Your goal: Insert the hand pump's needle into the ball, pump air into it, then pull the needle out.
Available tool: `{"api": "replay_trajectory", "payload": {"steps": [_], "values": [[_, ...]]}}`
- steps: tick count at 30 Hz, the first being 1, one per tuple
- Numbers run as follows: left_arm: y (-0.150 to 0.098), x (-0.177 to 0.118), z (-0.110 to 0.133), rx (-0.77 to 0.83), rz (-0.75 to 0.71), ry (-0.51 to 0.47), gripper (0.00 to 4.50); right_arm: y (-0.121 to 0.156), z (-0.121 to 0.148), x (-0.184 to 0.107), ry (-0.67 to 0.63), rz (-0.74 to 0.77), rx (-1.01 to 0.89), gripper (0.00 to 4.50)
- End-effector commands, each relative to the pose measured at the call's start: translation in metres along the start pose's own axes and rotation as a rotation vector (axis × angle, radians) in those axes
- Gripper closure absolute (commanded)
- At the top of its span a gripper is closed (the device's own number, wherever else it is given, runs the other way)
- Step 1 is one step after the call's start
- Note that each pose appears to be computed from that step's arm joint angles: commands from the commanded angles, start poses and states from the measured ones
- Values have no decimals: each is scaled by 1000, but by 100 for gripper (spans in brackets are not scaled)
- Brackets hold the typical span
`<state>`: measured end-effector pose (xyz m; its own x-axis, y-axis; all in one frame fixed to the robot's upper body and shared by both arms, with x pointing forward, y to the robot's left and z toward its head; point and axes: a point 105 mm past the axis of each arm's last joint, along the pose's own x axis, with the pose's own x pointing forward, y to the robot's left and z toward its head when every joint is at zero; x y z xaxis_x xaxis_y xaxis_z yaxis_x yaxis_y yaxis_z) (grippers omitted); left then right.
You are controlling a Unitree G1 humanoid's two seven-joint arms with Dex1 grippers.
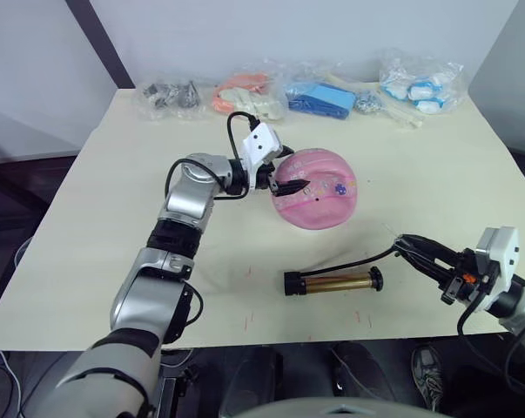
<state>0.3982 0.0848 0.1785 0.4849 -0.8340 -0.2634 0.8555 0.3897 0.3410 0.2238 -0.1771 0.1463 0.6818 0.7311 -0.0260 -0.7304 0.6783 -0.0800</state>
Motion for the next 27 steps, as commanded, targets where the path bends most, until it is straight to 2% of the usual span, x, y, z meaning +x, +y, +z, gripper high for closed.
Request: {"api": "replay_trajectory", "payload": {"steps": [1,5,18,19,21,27], "values": [[3,-7,12,36,20,-12,5,3,9,2,-23,14,-23,412],[8,-15,6,29,59,19,5,2,8,2,-20,14,-21,412],[-7,-15,-6,-18,50,69,5,2,9,4,-16,30,-22,412],[-8,-14,-6,-25,51,67,43,3,9,4,-16,31,-22,412],[-9,-12,-8,-33,52,68,82,3,9,5,-17,31,-23,412],[-10,-9,-11,-44,88,70,368,4,10,5,-17,30,-24,412]]}}
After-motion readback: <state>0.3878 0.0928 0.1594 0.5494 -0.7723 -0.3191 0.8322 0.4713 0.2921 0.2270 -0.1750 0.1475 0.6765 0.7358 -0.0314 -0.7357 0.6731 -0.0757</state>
